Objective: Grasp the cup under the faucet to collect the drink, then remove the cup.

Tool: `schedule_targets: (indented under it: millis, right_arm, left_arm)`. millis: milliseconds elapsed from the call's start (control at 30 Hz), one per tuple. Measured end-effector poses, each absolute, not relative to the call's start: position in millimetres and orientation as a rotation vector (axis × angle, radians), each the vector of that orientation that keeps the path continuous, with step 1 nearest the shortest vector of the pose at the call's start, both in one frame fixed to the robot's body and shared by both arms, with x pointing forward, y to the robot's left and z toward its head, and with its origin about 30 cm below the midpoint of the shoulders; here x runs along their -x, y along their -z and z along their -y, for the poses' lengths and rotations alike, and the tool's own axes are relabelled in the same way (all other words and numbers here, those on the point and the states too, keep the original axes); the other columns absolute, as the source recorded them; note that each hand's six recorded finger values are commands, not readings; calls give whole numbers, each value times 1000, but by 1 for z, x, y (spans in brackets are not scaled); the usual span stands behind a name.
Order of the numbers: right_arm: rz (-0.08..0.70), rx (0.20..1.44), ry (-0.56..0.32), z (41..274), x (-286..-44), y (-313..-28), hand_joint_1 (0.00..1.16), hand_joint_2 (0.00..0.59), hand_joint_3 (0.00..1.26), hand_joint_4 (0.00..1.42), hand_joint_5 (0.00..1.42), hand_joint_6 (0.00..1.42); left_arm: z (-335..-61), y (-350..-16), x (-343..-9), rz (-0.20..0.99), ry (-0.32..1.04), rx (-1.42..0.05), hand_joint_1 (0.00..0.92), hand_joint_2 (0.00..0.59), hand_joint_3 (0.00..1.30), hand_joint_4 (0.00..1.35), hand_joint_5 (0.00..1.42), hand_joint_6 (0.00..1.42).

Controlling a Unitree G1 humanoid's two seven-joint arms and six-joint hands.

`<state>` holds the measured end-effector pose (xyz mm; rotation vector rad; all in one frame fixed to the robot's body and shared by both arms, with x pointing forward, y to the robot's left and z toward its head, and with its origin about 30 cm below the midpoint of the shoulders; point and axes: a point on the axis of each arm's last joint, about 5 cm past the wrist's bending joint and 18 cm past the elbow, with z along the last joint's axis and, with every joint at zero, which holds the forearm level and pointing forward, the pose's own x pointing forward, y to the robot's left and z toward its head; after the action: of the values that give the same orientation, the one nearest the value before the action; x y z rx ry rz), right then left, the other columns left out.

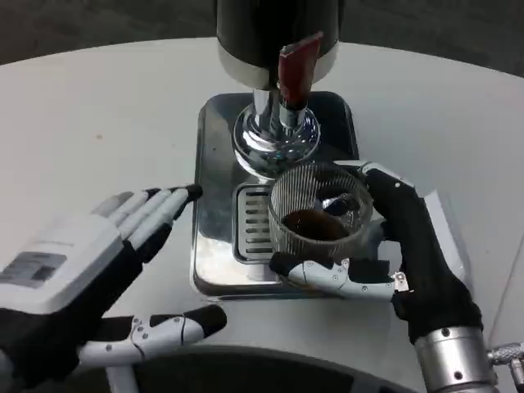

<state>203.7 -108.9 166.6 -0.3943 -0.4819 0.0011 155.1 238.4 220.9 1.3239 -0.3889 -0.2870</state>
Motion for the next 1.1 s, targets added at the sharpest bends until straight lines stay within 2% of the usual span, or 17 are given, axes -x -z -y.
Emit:
schedule_targets:
  millis: [167, 467, 700, 867, 1100]
  right_arm:
    - [503, 390, -29, 112, -196, -172, 1146, 94, 800, 950, 950, 1298]
    - [573, 405, -114, 116, -176, -187, 1144, 96, 802, 954, 950, 1298]
    - [546, 380, -149, 119, -158, -187, 1143, 97, 797, 954, 950, 1297]
    - [531, 372, -208, 119, -145, -187, 1143, 97, 795, 954, 950, 1299]
    - [486, 360, -225, 120, -139, -180, 1141, 103, 789, 954, 950, 1299]
  left_arm:
    - [-231, -223, -150, 367, 272, -1398, 0, 99, 0, 0, 0, 0]
    - [-233, -215, -138, 297, 290, -1445, 0, 75, 0, 0, 0, 0]
    - [-230, -207, -129, 318, 259, -1443, 0, 56, 0, 0, 0, 0]
    - [-228, -205, -127, 374, 255, -1467, 0, 51, 0, 0, 0, 0]
    - [-223, -202, -127, 404, 270, -1454, 0, 46, 0, 0, 0, 0]
